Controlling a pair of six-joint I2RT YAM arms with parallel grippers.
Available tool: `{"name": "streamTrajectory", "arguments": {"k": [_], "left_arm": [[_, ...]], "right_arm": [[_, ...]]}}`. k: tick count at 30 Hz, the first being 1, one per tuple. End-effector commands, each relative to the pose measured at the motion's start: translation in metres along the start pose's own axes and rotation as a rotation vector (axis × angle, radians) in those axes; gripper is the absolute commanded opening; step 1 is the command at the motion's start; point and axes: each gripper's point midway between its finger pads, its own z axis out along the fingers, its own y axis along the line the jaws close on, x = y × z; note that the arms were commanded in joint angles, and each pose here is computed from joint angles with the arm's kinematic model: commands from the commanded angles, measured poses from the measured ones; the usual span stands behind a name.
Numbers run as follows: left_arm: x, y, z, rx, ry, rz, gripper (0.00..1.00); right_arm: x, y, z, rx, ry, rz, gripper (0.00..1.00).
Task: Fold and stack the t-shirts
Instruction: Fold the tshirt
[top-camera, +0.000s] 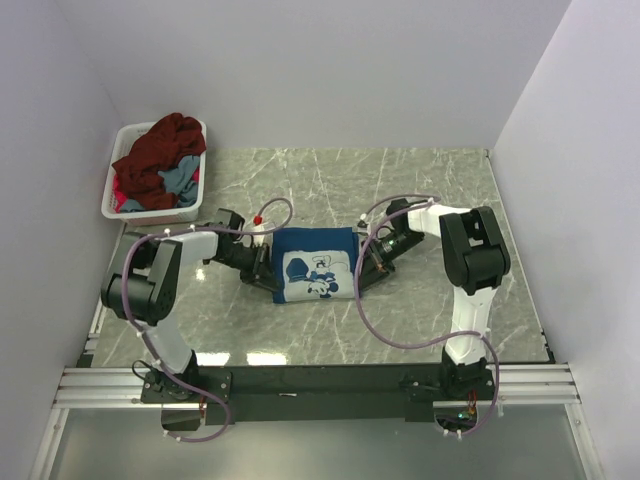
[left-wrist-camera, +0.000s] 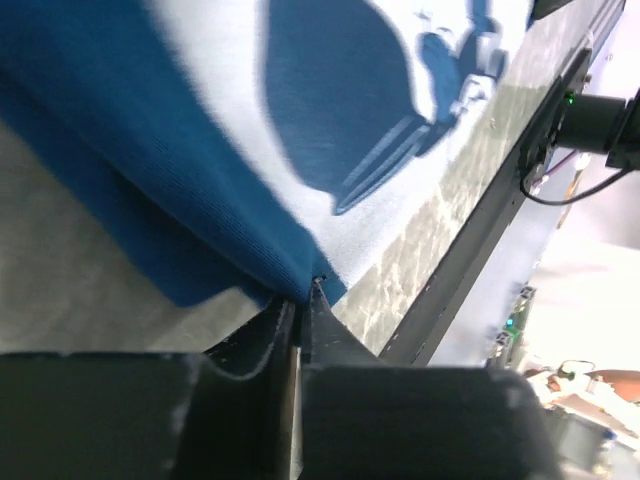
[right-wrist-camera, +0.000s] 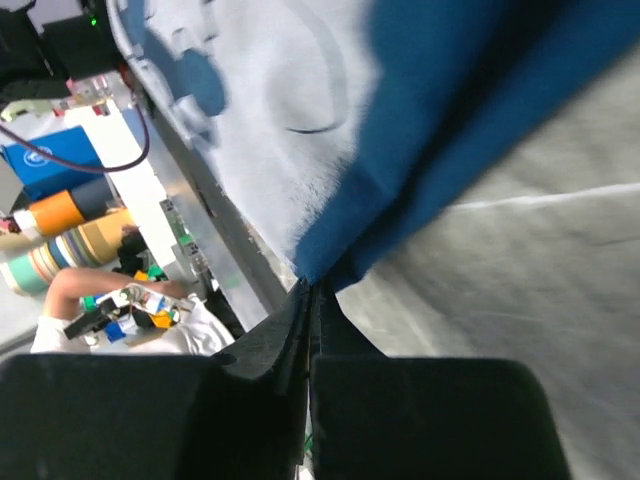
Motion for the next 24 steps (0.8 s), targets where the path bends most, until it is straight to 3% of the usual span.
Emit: {"name": "streamTrajectory", "arguments": {"k": [1,5,6,7,9,10,11,13,15,16,18,19,20,21,22,24], "left_arm": [[-0.013,0.013,-0.004,-0.003,-0.022,-0.026,0.01],[-0.014,0.021,-0.008,-0.019,-0.043,-0.051,0.01],[-0.012,0.02,-0.009,-0.012,-0.037,-0.054,0.04],[-0.014,0.015,-0.011,0.001,-0.042,-0.042,0.21],[-0.017,0.004,-0.018,0.038,-0.061,-0.007,0.35],[-0.022,-0.007,-0.027,0.047,-0.096,0.044,0.43],[-0.023,-0.015,-0.032,0.056,-0.112,0.074,0.45],[-0.033,-0.039,-0.048,0.083,-0.176,0.159,0.44],[-0.036,-0.056,-0.052,0.131,-0.215,0.181,0.4],[-0.046,-0.07,-0.055,0.154,-0.262,0.181,0.35],[-0.039,-0.089,-0.039,0.214,-0.224,0.167,0.18],[-0.046,-0.101,-0.033,0.25,-0.236,0.149,0.13],[-0.037,-0.112,-0.019,0.275,-0.196,0.147,0.09],[-0.037,-0.114,-0.009,0.289,-0.184,0.134,0.06],[-0.041,-0.12,-0.003,0.311,-0.192,0.115,0.05],[-0.038,-0.116,0.015,0.32,-0.16,0.074,0.06]], "right_arm": [[-0.016,-0.021,-0.011,0.046,-0.043,0.019,0.0],[-0.023,-0.026,-0.021,0.078,-0.074,0.019,0.0],[-0.02,-0.023,-0.02,0.063,-0.068,0.014,0.0],[-0.013,-0.017,-0.02,0.039,-0.044,0.006,0.0],[-0.007,0.003,-0.022,-0.033,-0.03,-0.025,0.35],[-0.003,0.016,-0.029,-0.049,-0.041,-0.064,0.69],[-0.003,0.022,-0.034,-0.051,-0.056,-0.088,0.71],[-0.008,0.045,-0.048,-0.061,-0.109,-0.173,0.71],[-0.016,0.062,-0.054,-0.082,-0.158,-0.213,0.58],[-0.026,0.077,-0.058,-0.118,-0.206,-0.234,0.45],[-0.042,0.094,-0.052,-0.172,-0.248,-0.238,0.26],[-0.045,0.099,-0.047,-0.193,-0.25,-0.233,0.09],[-0.047,0.103,-0.04,-0.208,-0.245,-0.227,0.03],[-0.045,0.107,-0.031,-0.232,-0.224,-0.148,0.0],[-0.045,0.114,-0.013,-0.255,-0.195,-0.187,0.01],[-0.036,0.114,0.007,-0.277,-0.14,-0.139,0.11]]}}
